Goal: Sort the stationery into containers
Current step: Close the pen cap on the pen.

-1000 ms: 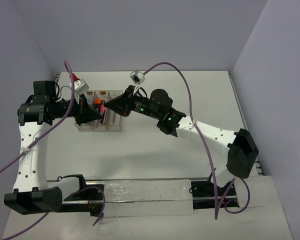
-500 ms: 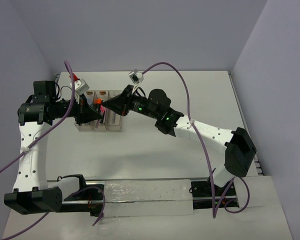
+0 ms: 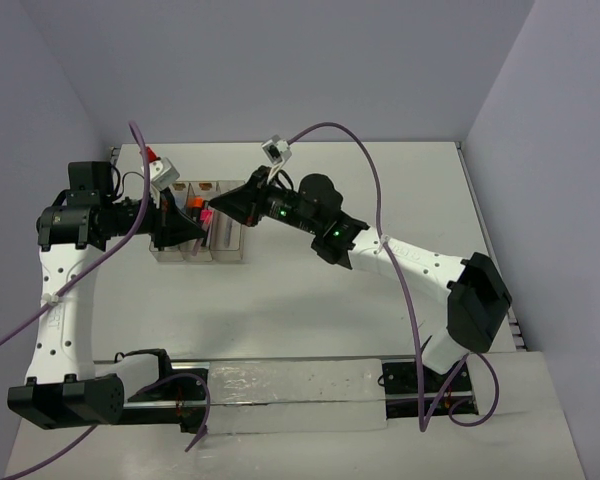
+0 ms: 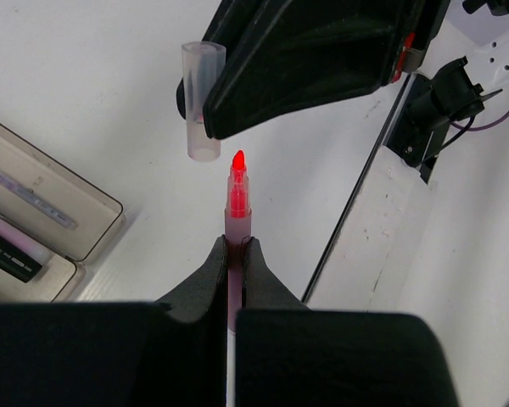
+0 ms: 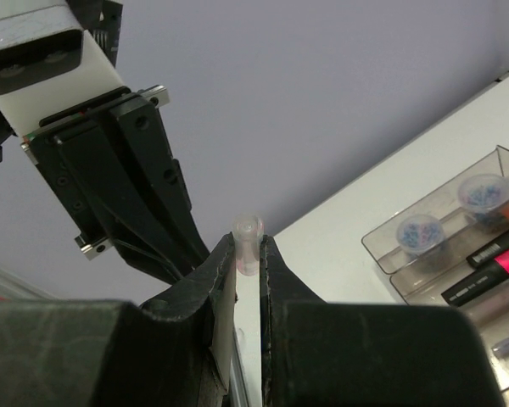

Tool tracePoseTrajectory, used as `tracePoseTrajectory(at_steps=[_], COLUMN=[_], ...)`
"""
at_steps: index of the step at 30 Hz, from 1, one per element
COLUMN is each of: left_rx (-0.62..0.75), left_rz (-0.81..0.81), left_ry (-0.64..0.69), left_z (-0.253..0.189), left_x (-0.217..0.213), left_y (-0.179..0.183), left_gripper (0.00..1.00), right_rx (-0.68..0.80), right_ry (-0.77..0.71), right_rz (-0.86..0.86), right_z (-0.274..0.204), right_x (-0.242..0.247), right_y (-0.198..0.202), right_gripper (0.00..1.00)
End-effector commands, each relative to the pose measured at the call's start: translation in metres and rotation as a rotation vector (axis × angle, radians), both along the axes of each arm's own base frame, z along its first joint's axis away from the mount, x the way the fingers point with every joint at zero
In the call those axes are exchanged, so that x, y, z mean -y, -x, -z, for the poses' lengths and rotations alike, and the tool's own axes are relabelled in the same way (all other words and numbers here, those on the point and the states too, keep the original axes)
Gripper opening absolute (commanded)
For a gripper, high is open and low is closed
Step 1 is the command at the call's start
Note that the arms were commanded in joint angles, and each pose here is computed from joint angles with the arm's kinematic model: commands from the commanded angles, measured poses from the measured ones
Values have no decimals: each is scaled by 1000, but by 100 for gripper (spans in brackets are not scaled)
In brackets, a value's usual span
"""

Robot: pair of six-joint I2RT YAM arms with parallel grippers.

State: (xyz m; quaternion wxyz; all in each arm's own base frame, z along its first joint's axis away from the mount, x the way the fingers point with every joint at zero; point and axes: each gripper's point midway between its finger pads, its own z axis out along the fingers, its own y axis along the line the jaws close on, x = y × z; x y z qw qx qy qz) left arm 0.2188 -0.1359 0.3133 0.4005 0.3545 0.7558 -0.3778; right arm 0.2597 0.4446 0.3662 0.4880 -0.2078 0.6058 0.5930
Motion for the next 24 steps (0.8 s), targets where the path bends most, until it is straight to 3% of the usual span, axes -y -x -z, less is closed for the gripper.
tracePoseTrajectory(at_steps=[1,24], left_rx=[38,29], left_rz=[11,-12], left_ry=[10,2], left_z=[-4,-1], left_x=[2,1], left_y=[-1,-7], left_gripper=[0,0], right_rx=[88,27], right_ry=[-67,-65], right_rz=[18,-45], right_z=[-46,-33], right_x=[16,7], right_y=[4,14], right_gripper=[0,0])
